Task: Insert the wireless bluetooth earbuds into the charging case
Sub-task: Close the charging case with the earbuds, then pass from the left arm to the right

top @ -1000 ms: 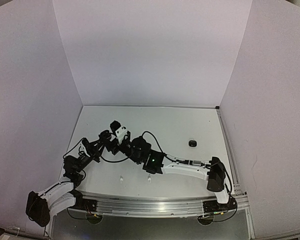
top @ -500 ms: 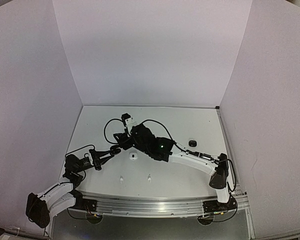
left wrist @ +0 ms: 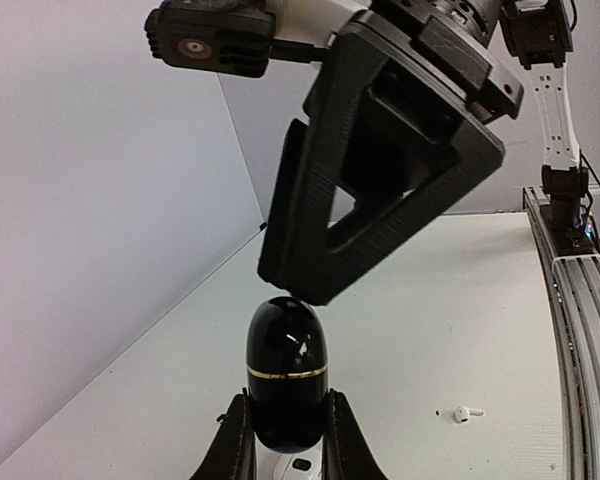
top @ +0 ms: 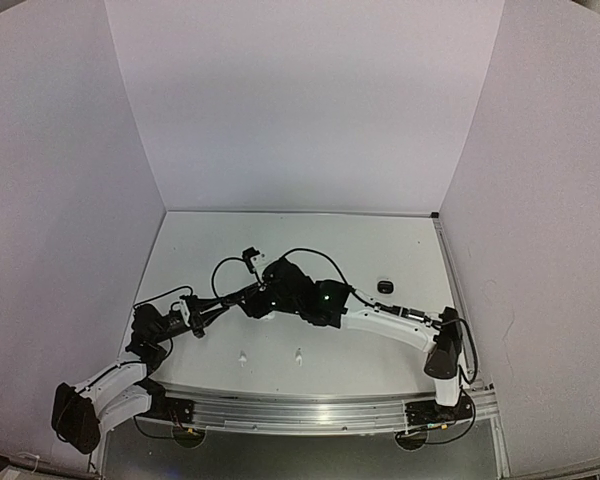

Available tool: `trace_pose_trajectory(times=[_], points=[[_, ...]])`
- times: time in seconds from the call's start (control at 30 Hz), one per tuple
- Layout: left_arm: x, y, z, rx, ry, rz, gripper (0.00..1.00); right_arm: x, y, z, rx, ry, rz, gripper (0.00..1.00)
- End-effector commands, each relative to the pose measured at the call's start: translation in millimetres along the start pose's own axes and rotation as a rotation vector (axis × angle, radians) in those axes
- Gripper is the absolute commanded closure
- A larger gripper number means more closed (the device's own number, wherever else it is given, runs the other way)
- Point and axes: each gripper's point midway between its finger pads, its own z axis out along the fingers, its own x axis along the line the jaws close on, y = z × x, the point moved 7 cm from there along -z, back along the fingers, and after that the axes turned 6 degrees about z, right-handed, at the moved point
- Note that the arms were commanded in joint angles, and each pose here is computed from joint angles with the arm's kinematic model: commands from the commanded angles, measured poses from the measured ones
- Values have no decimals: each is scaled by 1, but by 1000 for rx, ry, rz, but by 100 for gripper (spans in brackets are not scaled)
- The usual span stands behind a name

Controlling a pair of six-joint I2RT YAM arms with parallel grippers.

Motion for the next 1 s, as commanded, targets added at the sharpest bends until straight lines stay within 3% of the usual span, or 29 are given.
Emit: trace_pose_trajectory(times=[0.0, 0.1, 0.27, 0.4, 0.6, 0.8, 0.97], points=[[18, 27, 5, -56, 53, 18, 100, 13, 0, -30, 57, 72, -24, 48], [20, 30, 7, -58, 45, -54, 100, 15, 5, -42, 41, 83, -63, 40], [27, 43, 13, -118, -33, -487, 100, -6, 21, -51, 59, 140, -88, 27], [33, 51, 23, -149, -128, -745, 100, -24, 42, -53, 54, 207, -88, 25], [48, 67, 33, -203, -137, -842, 100, -20, 59, -47, 53, 368, -136, 30], [49, 74, 33, -219, -170, -838, 100, -30, 73, -40, 6, 522, -59, 38], [50, 74, 33, -223, -160, -838, 100, -26, 75, -24, 47, 596, -27, 42]])
